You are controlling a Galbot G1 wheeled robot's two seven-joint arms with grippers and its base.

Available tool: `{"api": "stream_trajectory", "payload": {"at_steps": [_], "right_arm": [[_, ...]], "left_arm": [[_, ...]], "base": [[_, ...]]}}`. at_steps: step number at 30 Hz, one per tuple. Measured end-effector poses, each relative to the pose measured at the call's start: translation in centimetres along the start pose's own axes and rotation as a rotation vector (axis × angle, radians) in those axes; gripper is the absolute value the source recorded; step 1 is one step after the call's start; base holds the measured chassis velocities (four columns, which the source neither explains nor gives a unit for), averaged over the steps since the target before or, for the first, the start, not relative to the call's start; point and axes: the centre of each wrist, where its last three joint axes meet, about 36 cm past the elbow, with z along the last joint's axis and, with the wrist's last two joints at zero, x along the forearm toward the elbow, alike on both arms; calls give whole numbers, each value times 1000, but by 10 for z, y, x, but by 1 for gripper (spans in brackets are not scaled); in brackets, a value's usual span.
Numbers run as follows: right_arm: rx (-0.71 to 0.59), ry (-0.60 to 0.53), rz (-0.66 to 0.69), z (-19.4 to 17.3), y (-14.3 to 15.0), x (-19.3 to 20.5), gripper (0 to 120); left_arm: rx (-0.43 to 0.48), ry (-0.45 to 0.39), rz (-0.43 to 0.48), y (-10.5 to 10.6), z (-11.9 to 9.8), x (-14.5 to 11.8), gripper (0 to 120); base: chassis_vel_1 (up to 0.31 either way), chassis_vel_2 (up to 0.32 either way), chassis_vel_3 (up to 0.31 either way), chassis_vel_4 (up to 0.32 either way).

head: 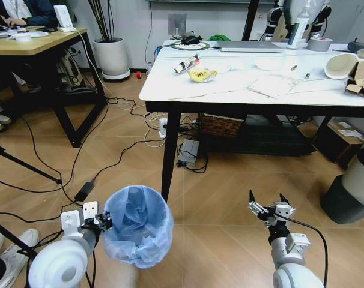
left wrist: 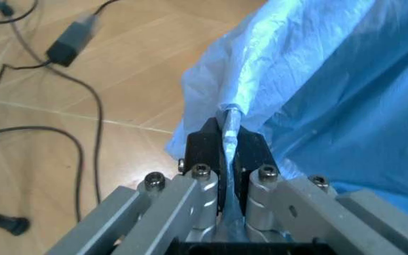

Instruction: Pick up the trash bin and place the trash from the table into it.

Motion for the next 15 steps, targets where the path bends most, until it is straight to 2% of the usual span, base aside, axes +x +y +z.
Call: {"api": "stream_trajectory", "payload": {"at_steps": [6, 11, 15], "right_arm": [[-5, 14, 1, 0, 3, 0, 100], [-8, 25, 0, 3, 5, 0, 100], [-6, 32, 2, 5, 6, 0, 100]], "left_arm": [[0, -9, 58, -12, -3, 25, 0], [16, 62, 42, -10, -2, 28, 0], [26, 131, -12, -5, 0, 29, 0]], "base": [[0, 0, 0, 0], [0, 0, 0, 0], [0, 0, 0, 0]]}}
